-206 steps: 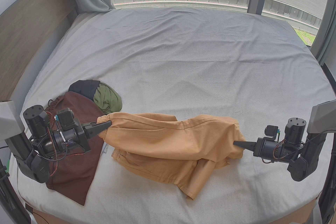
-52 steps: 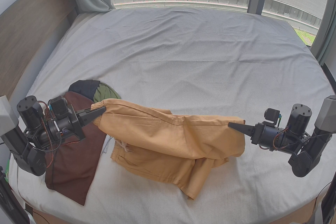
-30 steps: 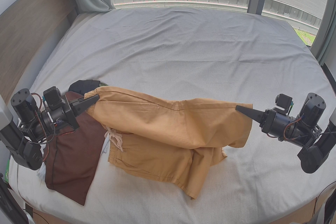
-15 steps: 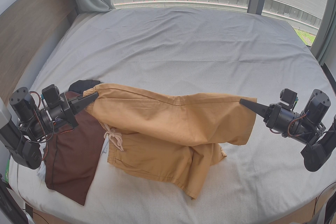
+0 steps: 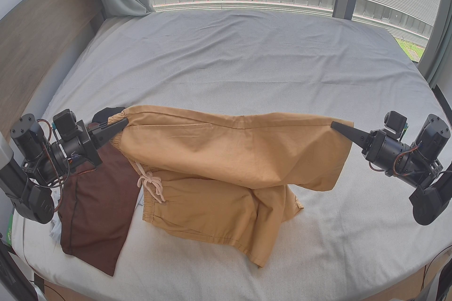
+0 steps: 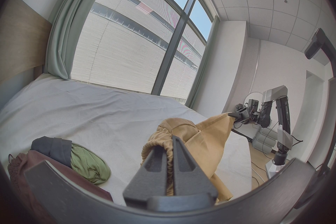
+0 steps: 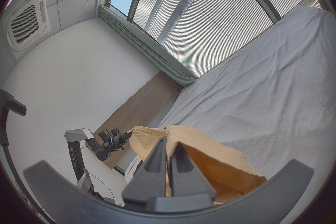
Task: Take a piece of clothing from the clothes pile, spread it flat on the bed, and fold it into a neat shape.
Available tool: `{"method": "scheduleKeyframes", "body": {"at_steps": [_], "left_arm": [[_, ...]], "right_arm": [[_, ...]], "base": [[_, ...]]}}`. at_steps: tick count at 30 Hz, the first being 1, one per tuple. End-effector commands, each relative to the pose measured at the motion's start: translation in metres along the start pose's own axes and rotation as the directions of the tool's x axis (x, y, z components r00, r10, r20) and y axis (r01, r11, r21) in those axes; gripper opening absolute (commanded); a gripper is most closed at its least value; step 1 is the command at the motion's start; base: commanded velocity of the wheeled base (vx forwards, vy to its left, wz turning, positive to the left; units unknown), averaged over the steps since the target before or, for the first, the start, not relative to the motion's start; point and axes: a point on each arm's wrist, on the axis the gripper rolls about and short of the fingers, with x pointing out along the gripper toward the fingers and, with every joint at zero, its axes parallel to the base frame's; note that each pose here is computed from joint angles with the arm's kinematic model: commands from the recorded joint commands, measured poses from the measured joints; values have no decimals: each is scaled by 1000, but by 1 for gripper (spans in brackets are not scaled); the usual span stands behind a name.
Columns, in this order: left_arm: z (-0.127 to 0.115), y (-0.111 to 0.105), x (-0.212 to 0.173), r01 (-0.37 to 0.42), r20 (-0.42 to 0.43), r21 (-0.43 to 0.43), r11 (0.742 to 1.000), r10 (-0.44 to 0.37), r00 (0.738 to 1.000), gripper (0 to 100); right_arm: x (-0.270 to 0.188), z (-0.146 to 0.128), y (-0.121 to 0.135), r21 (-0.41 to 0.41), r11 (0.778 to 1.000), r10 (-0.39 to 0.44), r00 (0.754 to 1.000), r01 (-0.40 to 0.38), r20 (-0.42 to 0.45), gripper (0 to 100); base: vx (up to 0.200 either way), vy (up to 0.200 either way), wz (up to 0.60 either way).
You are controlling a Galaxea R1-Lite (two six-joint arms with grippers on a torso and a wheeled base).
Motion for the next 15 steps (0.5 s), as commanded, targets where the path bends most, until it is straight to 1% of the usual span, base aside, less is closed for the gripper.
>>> {"method": "scheduleKeyframes", "body": {"at_steps": [1, 4, 15], "left_arm": [[1, 3, -2, -11, 5, 5, 1000, 11, 1000, 0], [2, 5, -4, -20, 6, 5, 1000, 20, 1000, 0], [1, 7, -4, -23, 5, 4, 1000, 23, 1000, 0]], "right_arm": [[-3, 3, -4, -4, 1000, -15, 1000, 15, 12, 0], [-5, 6, -9, -6, 999, -34, 999, 34, 21, 0], [-8, 11, -13, 7, 999, -47, 998, 47, 39, 0]], "base": [[0, 0, 0], [0, 0, 0], [0, 0, 0]]}}
